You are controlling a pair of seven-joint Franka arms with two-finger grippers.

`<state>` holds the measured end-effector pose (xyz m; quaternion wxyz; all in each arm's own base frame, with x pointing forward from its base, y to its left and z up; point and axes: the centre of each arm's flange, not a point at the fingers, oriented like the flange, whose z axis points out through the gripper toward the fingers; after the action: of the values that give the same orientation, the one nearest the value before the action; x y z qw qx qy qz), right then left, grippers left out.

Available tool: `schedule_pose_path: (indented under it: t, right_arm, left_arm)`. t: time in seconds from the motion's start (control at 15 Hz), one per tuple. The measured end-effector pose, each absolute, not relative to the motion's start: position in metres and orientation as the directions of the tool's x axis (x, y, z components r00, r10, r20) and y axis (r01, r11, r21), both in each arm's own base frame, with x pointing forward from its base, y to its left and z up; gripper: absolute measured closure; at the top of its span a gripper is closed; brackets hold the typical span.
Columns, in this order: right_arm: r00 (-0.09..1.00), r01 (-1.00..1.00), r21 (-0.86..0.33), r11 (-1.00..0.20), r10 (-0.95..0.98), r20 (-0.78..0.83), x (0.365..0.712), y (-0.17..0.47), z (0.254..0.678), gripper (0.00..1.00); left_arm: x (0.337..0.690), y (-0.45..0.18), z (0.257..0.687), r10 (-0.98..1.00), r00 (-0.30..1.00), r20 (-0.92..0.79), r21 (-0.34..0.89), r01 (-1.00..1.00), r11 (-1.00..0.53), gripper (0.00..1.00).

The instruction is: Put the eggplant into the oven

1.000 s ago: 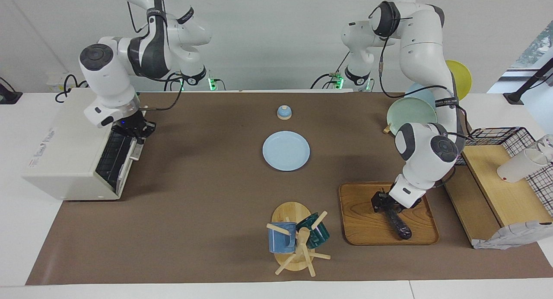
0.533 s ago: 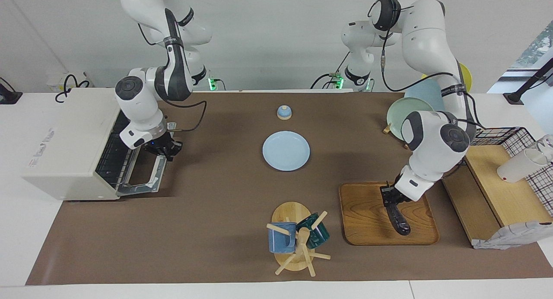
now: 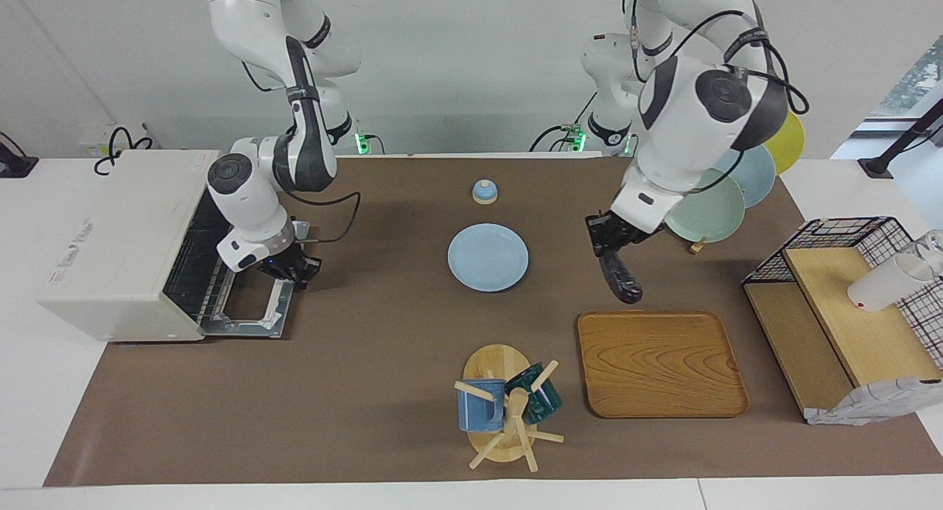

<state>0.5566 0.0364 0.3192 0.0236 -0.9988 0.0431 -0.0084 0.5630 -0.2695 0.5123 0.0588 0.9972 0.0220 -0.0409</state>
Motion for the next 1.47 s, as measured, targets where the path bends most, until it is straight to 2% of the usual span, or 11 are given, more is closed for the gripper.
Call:
schedule_pose_path:
  t: [0.27,0.33,0.47,0.6,0.93,1.47]
  right_arm:
    - [0.995,-0.093,-0.061,-0.994,-0.096,0.035,0.569,0.104,0.354,0.99]
    - [0.993,-0.112,-0.065,-0.992,-0.115,0.036,0.569,0.119,0.362,0.94]
    - [0.991,-0.127,-0.069,-0.99,-0.129,0.036,0.567,0.139,0.369,0.74]
    - [0.991,-0.129,-0.069,-0.989,-0.131,0.034,0.566,0.145,0.369,0.52]
    - [0.997,-0.079,-0.066,-0.995,-0.081,0.02,0.556,0.172,0.369,0.01]
    - [0.997,-0.074,-0.066,-0.995,-0.075,0.021,0.555,0.175,0.37,0.0]
  left_arm:
    - [0.49,-0.364,0.473,0.043,0.999,-0.03,0.139,0.047,-0.989,0.74]
    - [0.468,-0.382,0.457,0.037,0.999,-0.016,0.147,0.038,-0.988,0.74]
    - [0.428,-0.41,0.42,0.023,1.0,-0.001,0.157,0.023,-0.987,0.74]
    - [0.403,-0.42,0.389,0.016,1.0,0.013,0.166,0.013,-0.986,0.74]
    - [0.405,-0.41,0.359,0.04,0.999,0.034,0.177,0.034,-0.984,0.74]
    - [0.419,-0.411,0.327,0.055,0.997,0.048,0.188,0.045,-0.981,0.74]
